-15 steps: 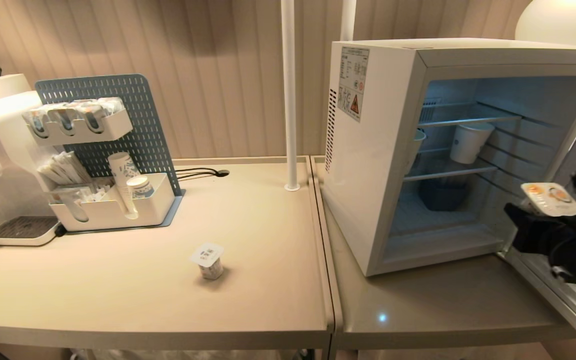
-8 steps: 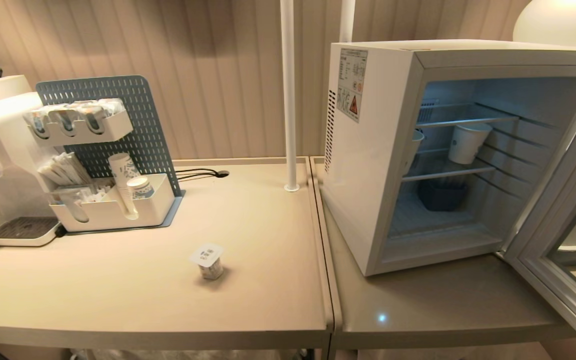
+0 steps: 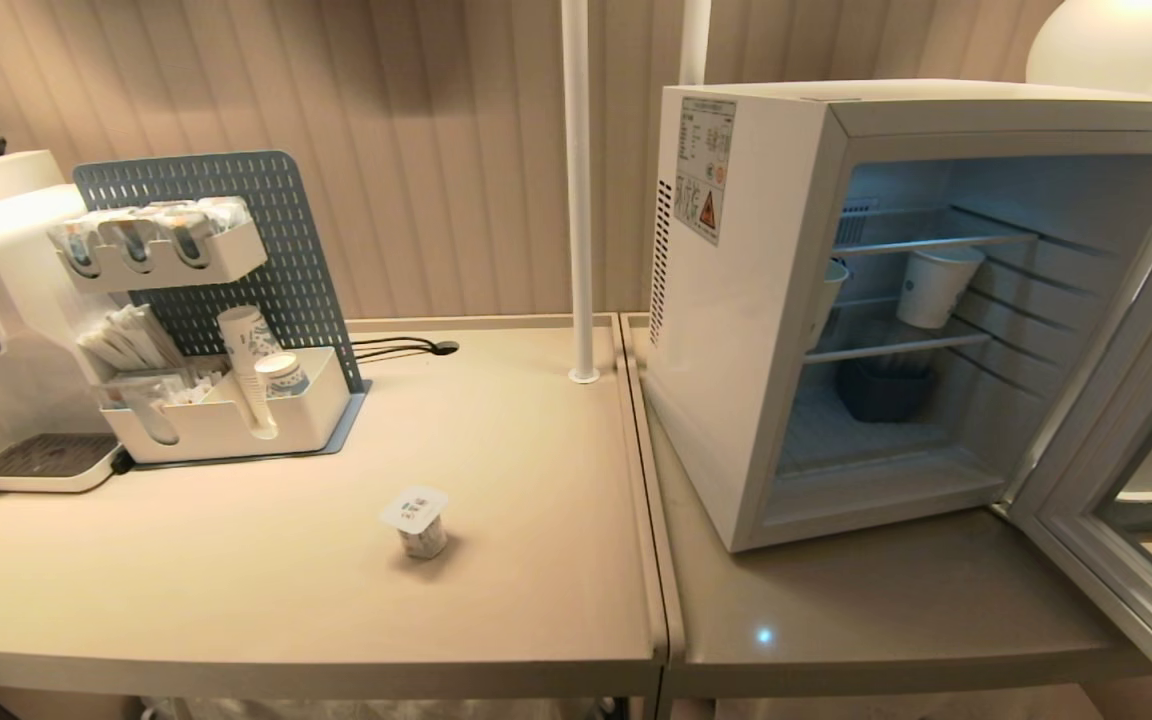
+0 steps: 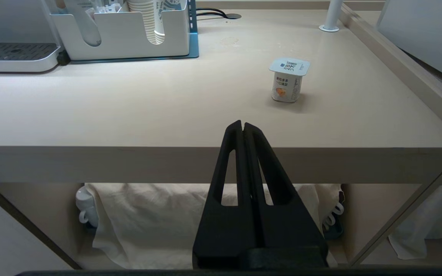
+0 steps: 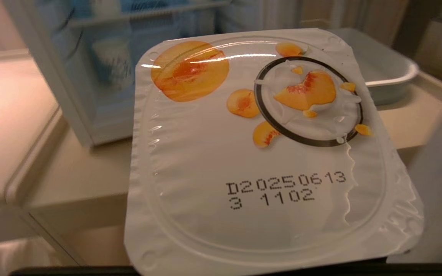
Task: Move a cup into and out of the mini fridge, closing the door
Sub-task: Place the yoghurt on the table
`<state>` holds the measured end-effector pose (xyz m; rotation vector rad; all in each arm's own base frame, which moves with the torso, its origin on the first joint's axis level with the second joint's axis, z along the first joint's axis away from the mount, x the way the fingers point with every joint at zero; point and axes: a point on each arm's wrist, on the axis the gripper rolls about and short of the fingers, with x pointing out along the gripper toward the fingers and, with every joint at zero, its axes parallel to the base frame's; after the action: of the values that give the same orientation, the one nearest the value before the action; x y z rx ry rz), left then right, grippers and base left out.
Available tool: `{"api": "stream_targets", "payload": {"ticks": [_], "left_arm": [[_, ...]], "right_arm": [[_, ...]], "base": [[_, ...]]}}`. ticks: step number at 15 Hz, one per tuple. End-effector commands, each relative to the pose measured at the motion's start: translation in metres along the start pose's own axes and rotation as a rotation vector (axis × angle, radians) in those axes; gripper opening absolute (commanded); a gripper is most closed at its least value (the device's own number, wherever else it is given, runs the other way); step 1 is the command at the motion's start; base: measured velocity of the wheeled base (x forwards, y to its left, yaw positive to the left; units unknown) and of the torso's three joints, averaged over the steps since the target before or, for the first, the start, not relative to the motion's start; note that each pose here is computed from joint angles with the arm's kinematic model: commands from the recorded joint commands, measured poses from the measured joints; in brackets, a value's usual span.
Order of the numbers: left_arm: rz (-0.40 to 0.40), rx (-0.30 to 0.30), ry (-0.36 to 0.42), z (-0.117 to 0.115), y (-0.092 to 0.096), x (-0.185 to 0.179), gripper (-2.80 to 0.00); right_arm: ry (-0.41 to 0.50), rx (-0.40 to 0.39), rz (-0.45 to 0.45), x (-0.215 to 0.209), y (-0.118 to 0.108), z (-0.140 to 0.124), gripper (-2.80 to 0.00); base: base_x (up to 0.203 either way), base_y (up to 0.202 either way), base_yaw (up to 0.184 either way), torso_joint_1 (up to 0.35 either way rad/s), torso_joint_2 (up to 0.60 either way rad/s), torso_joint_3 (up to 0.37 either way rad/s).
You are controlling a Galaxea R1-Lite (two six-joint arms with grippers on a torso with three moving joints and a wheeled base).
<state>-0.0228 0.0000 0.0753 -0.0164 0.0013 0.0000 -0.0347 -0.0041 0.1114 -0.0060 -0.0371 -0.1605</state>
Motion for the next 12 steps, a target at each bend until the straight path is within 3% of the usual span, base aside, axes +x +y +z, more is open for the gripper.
{"api": "stream_targets", "payload": {"ticks": [1,2,4,12], "left_arm": [[0.0,0.0,0.002,0.0,0.0,0.0001,-2.8],[0.001,0.0,0.002,0.0,0.0,0.0001,-2.8],[0.002,0.0,0.002,0.0,0.0,0.0001,-2.8],[0.002,0.001,0.002,0.0,0.0,0.0001,-2.8]], "right_arm": [[0.022,-0.008,0.071,0.0086,0.0036,-0.0319,-2.8],[0.061,-0.029,0.151,0.0097,0.0057,-0.0394,-2.8],[0.101,-0.075,0.182,0.0066,0.0058,-0.037,-2.8],[0.103,-0.072,0.178,0.0067,0.0058,-0.037,-2.8]], "base": [[0.0,0.0,0.0,0.0,0.0,0.0],[0.0,0.0,0.0,0.0,0.0,0.0],[0.0,0.0,0.0,0.0,0.0,0.0],[0.0,0.0,0.0,0.0,0.0,0.0]]}}
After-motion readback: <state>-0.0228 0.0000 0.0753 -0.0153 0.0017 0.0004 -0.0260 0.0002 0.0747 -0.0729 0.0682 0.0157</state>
